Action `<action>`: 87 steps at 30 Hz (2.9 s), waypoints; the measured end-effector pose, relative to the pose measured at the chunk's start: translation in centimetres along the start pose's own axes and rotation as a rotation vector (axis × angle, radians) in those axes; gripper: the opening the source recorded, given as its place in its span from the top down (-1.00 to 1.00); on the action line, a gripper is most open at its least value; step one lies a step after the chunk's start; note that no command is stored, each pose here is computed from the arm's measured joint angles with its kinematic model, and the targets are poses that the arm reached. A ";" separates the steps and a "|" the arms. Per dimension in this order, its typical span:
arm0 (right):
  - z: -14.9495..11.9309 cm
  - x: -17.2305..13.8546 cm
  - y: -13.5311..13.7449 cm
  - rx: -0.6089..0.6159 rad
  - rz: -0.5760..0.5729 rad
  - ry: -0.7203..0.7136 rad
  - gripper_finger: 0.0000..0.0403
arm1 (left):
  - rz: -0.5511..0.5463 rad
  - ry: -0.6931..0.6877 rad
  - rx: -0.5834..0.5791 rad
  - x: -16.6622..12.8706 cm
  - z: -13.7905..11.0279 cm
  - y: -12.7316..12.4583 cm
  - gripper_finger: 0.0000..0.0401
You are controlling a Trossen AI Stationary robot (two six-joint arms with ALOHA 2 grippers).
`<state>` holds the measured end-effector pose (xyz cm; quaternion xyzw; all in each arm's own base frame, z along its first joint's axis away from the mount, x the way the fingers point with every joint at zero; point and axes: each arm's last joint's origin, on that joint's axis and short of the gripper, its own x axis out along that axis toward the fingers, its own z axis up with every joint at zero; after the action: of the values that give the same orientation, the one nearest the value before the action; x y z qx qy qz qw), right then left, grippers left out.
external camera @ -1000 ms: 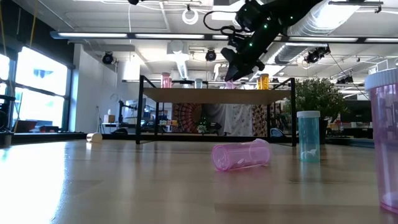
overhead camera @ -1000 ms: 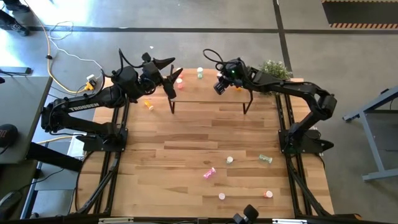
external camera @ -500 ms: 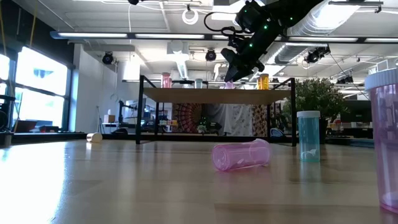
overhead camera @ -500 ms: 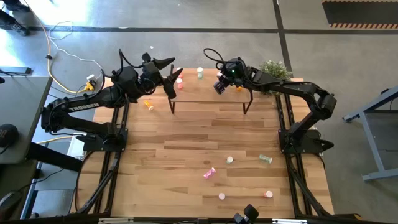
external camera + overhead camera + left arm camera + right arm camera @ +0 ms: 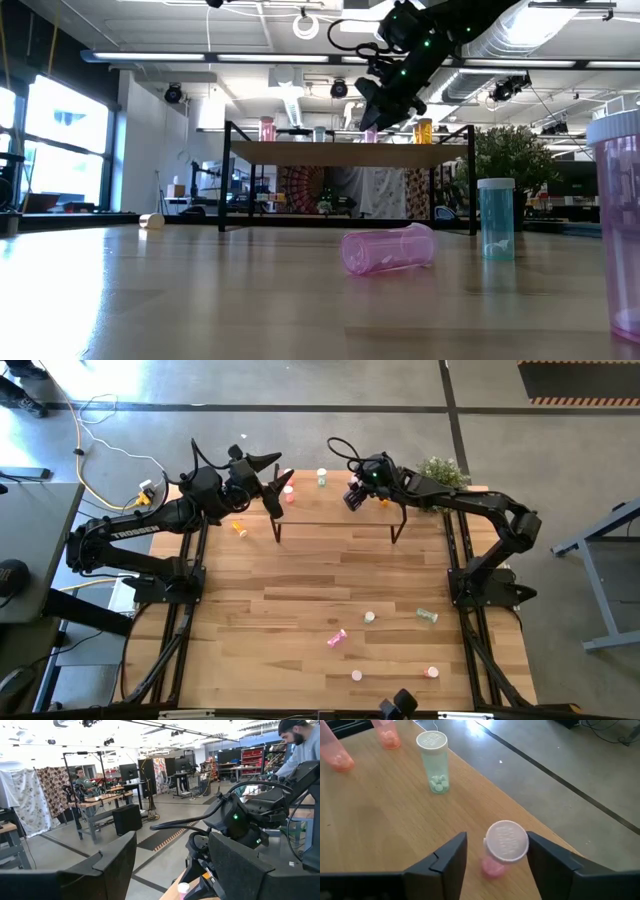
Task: Pick and place medicine bottles onto shelf by color
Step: Put the bottom left purple pill bottle on the shelf, then put the left blue pill bottle on the shelf aligned with the other blue pill bottle
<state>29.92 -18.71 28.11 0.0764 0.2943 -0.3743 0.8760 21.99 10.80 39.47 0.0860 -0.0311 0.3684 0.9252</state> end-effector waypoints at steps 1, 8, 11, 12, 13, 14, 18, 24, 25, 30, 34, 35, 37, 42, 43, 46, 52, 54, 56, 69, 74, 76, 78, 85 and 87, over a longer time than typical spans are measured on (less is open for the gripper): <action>0.0 -0.1 0.0 0.003 -0.001 -0.003 0.01 | 0.000 0.000 0.000 0.0 0.0 0.0 -0.18; 1.6 -1.3 -0.2 0.027 -0.004 -0.007 -0.08 | 0.000 0.000 0.000 0.0 0.0 0.0 -0.18; 2.8 -2.1 -0.3 0.031 -0.003 -0.012 -0.08 | -0.001 0.005 0.002 0.0 0.0 0.0 -0.18; 3.2 -2.4 -0.3 0.041 -0.001 -0.011 -0.08 | -0.002 0.010 0.003 0.0 -0.1 0.0 -0.18; 3.7 -2.8 -0.4 0.054 0.000 -0.011 -0.08 | -0.004 0.020 0.007 0.0 -0.2 0.0 -0.18; 4.2 -3.3 -0.4 0.066 0.007 -0.008 -0.08 | -0.007 0.034 0.011 0.0 -0.3 -0.1 -0.18; 5.7 -5.3 0.0 0.122 0.055 0.031 -0.08 | -0.025 0.113 0.036 -0.2 -1.1 -0.1 -0.18; 5.9 -7.9 2.9 0.097 0.176 0.125 -0.08 | -0.104 0.204 0.063 -1.1 -1.6 -0.1 -0.18; 5.6 -8.2 3.6 0.090 0.190 0.154 -0.08 | -0.123 0.218 0.063 -1.3 -1.7 -0.1 -0.18; 3.8 -9.6 6.3 0.078 0.217 0.286 -0.08 | -0.216 0.319 0.071 -1.8 -2.6 -0.3 -0.18; 2.4 -11.1 8.6 0.064 0.231 0.358 -0.08 | -0.234 0.410 0.077 -2.2 -3.5 -0.4 -0.18; 2.0 -11.6 9.2 0.052 0.226 0.375 -0.08 | -0.234 0.431 0.067 -2.2 -3.7 -0.4 -0.18; 1.3 -12.5 10.2 0.023 0.218 0.407 -0.08 | -0.245 0.461 0.029 -2.4 -3.9 -0.5 -0.18; -0.8 -14.9 12.1 -0.048 0.178 0.488 -0.08 | -0.293 0.495 -0.064 -2.6 -4.1 -0.7 -0.18; -1.3 -15.4 12.4 -0.068 0.159 0.508 -0.08 | -0.296 0.496 -0.068 -2.6 -4.1 -0.8 -0.18; -3.0 -16.6 12.6 -0.102 0.113 0.552 -0.08 | -0.309 0.494 -0.056 -2.7 -4.0 -1.0 -0.18; -7.4 -19.0 11.8 -0.072 0.150 0.622 -0.08 | -0.306 0.499 -0.084 -2.8 -4.0 -1.2 -0.18; -8.9 -19.8 11.4 -0.039 0.188 0.621 -0.08 | -0.301 0.503 -0.104 -2.8 -4.0 -1.2 -0.18; -10.2 -20.7 10.8 0.009 0.233 0.607 -0.08 | -0.299 0.512 -0.116 -2.8 -4.1 -1.2 -0.18; -16.9 -21.2 10.4 0.247 0.476 0.534 -0.08 | -0.317 0.530 -0.173 -3.1 -4.0 -2.0 -0.18; -19.0 -20.6 12.3 0.198 0.636 0.448 -0.08 | -0.339 0.530 -0.179 -3.3 -3.9 -2.6 -0.18; -19.7 -20.5 13.0 0.167 0.680 0.378 -0.08 | -0.348 0.529 -0.176 -3.4 -3.9 -2.9 -0.18; -20.2 -20.5 13.6 0.124 0.685 0.320 -0.08 | -0.360 0.529 -0.174 -3.5 -3.8 -3.1 -0.18; -22.2 -19.6 15.5 -0.038 0.592 0.228 -0.08 | -0.352 0.527 -0.156 -3.9 -3.7 -3.7 -0.18; -22.7 -19.1 16.1 -0.054 0.563 0.212 -0.08 | -0.342 0.525 -0.152 -3.9 -3.7 -3.7 -0.18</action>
<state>20.34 12.41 19.18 0.1703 0.3610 -0.0988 0.9115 21.70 6.18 34.82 -0.0774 0.1963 0.2139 0.9538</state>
